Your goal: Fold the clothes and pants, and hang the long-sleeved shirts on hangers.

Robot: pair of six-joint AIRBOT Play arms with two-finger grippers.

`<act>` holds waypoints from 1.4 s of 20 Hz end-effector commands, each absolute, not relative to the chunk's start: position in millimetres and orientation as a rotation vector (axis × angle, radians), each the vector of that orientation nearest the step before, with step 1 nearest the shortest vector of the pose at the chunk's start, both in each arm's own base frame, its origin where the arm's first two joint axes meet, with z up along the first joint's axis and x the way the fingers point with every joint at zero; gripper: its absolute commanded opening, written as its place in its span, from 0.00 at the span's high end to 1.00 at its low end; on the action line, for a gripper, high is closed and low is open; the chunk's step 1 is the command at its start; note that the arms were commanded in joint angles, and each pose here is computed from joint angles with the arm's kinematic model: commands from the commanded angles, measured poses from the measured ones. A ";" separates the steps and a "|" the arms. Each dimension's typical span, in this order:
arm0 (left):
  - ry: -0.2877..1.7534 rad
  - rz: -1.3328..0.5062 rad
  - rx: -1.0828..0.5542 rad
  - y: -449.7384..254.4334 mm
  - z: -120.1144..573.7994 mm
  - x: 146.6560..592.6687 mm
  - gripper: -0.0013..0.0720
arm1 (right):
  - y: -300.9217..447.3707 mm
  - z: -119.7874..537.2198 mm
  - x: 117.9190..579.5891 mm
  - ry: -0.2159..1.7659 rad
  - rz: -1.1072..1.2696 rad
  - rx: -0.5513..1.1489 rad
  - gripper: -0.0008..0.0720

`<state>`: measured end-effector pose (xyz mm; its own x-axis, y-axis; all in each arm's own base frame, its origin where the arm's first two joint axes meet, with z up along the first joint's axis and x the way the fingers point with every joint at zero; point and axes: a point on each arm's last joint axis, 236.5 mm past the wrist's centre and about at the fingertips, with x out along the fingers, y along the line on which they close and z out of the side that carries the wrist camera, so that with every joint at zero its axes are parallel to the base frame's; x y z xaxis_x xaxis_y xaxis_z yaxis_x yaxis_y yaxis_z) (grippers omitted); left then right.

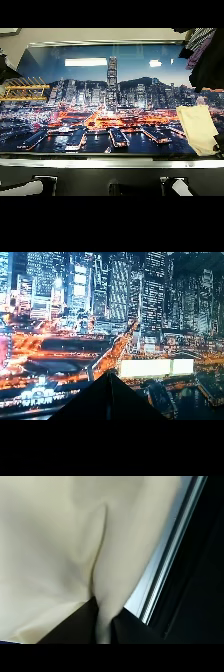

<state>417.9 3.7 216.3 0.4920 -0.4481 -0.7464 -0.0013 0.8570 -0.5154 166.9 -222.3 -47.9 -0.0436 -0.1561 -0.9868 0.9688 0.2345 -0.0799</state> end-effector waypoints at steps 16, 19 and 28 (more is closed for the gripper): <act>0.982 -0.300 -0.460 -6.5 220.5 430.8 0.96 | -278.0 92.5 233.6 0.668 -1.036 0.710 0.42; 0.938 -0.264 -0.428 -6.6 218.4 445.8 0.96 | -237.9 164.9 318.9 0.470 -0.664 0.749 0.51; 0.976 -0.145 -0.215 -11.7 145.4 429.4 0.97 | 86.4 74.5 393.5 1.039 0.190 0.290 0.94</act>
